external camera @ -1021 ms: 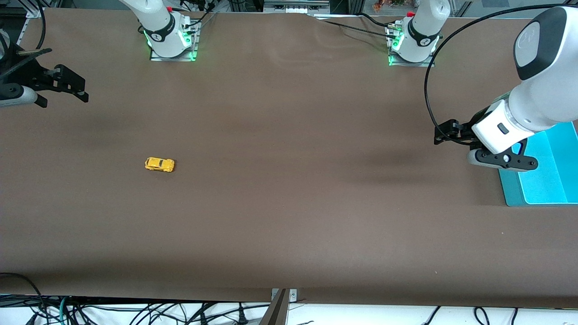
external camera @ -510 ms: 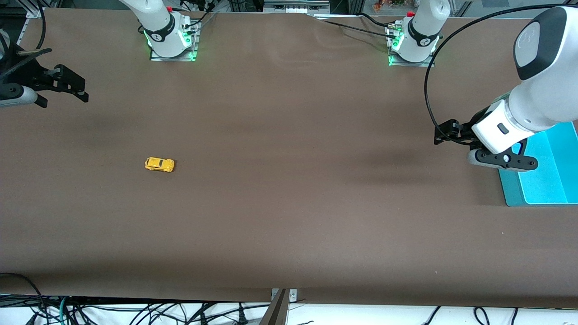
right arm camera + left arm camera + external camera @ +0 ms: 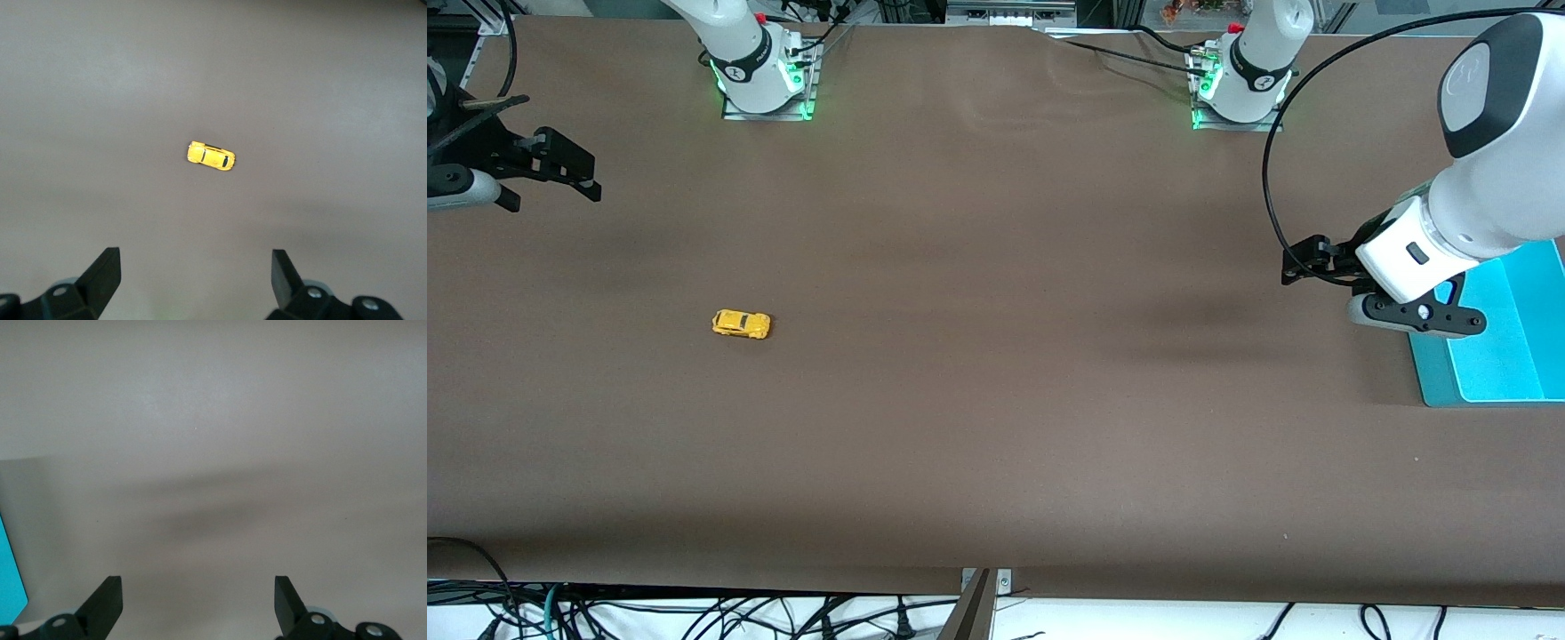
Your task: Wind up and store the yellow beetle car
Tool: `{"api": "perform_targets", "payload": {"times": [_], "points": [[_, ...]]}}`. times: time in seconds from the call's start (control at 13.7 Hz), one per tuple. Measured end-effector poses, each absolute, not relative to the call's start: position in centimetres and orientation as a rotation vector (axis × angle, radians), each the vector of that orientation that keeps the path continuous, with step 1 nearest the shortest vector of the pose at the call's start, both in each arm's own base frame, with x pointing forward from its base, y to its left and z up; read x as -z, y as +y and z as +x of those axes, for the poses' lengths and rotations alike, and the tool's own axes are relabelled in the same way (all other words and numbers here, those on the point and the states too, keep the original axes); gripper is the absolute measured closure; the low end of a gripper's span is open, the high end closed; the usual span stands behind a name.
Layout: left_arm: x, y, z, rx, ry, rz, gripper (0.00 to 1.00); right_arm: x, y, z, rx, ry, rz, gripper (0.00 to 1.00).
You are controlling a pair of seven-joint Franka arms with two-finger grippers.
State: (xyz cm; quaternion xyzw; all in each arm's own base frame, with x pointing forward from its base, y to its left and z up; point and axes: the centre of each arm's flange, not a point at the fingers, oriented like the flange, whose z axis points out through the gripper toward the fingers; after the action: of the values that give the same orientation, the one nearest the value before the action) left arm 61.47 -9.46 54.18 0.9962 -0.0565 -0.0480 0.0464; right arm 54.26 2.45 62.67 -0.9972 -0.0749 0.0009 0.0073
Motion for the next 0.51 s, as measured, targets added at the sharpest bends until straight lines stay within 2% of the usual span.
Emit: {"api": "perform_targets", "payload": {"times": [0.51], "points": [[-54.18,-9.47,61.47,0.146,-0.173,3.040,0.00,-62.55,2.49,54.30,-0.008,-0.235,-3.118,0.00]]}}
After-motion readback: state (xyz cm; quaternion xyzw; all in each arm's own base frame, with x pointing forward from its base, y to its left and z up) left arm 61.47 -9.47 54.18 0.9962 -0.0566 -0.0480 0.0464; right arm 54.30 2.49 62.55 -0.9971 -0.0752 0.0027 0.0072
